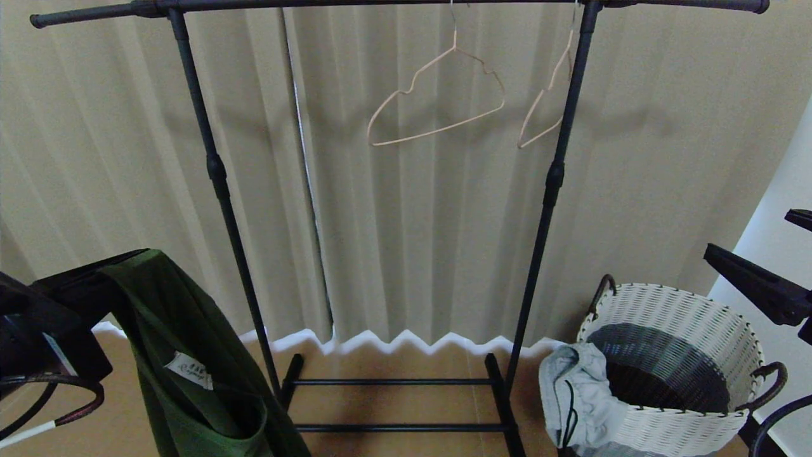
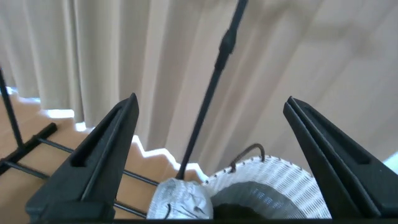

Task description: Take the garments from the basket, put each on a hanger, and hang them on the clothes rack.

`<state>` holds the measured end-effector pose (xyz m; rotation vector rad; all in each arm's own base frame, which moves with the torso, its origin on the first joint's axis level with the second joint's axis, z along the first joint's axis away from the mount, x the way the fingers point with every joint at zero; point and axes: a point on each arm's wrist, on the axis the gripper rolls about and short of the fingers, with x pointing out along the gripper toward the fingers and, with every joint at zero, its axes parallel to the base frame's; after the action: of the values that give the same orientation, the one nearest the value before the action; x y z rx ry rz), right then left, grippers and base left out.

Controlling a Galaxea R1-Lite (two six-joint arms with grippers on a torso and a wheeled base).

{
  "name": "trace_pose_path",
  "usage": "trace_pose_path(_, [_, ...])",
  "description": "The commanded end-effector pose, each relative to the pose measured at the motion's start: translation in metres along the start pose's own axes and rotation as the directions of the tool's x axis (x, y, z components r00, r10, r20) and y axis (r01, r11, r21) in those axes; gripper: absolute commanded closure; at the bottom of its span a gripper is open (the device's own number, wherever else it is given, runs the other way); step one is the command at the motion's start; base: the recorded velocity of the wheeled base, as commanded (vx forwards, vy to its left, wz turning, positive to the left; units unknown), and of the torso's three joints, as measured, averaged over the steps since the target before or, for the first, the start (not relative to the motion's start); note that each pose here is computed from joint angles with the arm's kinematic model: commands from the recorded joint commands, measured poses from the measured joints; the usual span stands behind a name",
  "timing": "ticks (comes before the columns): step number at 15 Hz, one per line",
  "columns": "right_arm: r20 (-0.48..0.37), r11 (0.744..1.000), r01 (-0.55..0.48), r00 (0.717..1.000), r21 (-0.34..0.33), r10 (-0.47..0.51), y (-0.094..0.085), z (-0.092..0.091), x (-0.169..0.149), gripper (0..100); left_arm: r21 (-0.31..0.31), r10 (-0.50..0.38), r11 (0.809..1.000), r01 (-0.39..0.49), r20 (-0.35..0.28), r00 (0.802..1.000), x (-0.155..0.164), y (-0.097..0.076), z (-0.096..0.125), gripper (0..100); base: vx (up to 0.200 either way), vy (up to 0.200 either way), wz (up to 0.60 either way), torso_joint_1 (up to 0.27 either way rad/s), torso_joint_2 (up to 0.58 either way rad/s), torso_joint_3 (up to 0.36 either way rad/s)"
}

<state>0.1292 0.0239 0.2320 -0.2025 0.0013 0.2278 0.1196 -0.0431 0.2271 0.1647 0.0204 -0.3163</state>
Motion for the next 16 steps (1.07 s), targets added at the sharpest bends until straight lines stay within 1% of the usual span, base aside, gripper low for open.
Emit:
trace_pose_path(1, [-0.001, 1.000, -0.014, 1.000, 0.001, 0.014, -0.004, -0.002, 0.000, 0, 0.002, 0.001, 1.000, -0.001, 0.004, 1.000, -0.003, 0.000, -0.001, 100, 0.000, 0.000, 0.00, 0.000, 0.00, 0.000])
trace_pose_path(3, [-0.009, 1.000, -0.017, 1.000, 0.003, 0.017, -0.007, -0.005, 0.000, 0, 0.026, -0.005, 1.000, 0.005, -0.012, 1.000, -0.003, -0.001, -0.006, 100, 0.000, 0.000, 0.00, 0.000, 0.00, 0.000])
trace_pose_path(4, [-0.012, 1.000, -0.008, 1.000, 0.003, 0.008, -0.008, -0.006, 0.000, 0, 0.059, -0.006, 0.998, 0.008, -0.024, 1.000, -0.005, -0.002, -0.011, 100, 0.000, 0.000, 0.00, 0.000, 0.00, 0.000])
trace_pose_path(5, [-0.011, 1.000, -0.008, 1.000, 0.003, 0.008, -0.008, -0.006, 0.000, 0, 0.069, -0.007, 0.998, 0.008, -0.026, 1.000, -0.005, -0.002, -0.011, 100, 0.000, 0.000, 0.00, 0.000, 0.00, 0.000])
trace_pose_path(7, [-0.009, 1.000, -0.008, 1.000, 0.000, 0.008, -0.008, -0.005, -0.001, 0, 0.075, -0.009, 0.997, 0.012, -0.042, 0.999, -0.005, -0.003, -0.017, 100, 0.000, 0.000, 0.00, 0.000, 0.00, 0.000])
trace_pose_path(10, [-0.014, 1.000, -0.008, 1.000, 0.001, 0.008, -0.008, -0.006, 0.000, 0, 0.075, -0.010, 0.997, 0.013, -0.044, 0.999, -0.006, -0.003, -0.018, 100, 0.000, 0.000, 0.00, 0.000, 0.00, 0.000])
trace_pose_path(14, [-0.017, 1.000, 0.000, 1.000, -0.001, 0.000, -0.008, -0.006, 0.001, 0, 0.074, -0.007, 0.997, 0.009, -0.026, 1.000, -0.010, -0.002, -0.016, 100, 0.000, 0.000, 0.00, 0.051, -0.22, -0.265])
trace_pose_path(16, [-0.028, 1.000, 0.000, 1.000, 0.001, 0.000, -0.008, -0.007, 0.001, 0, 0.074, -0.007, 0.997, 0.009, -0.027, 1.000, -0.010, -0.002, -0.016, 100, 0.000, 0.000, 0.00, 0.112, -0.52, -0.327])
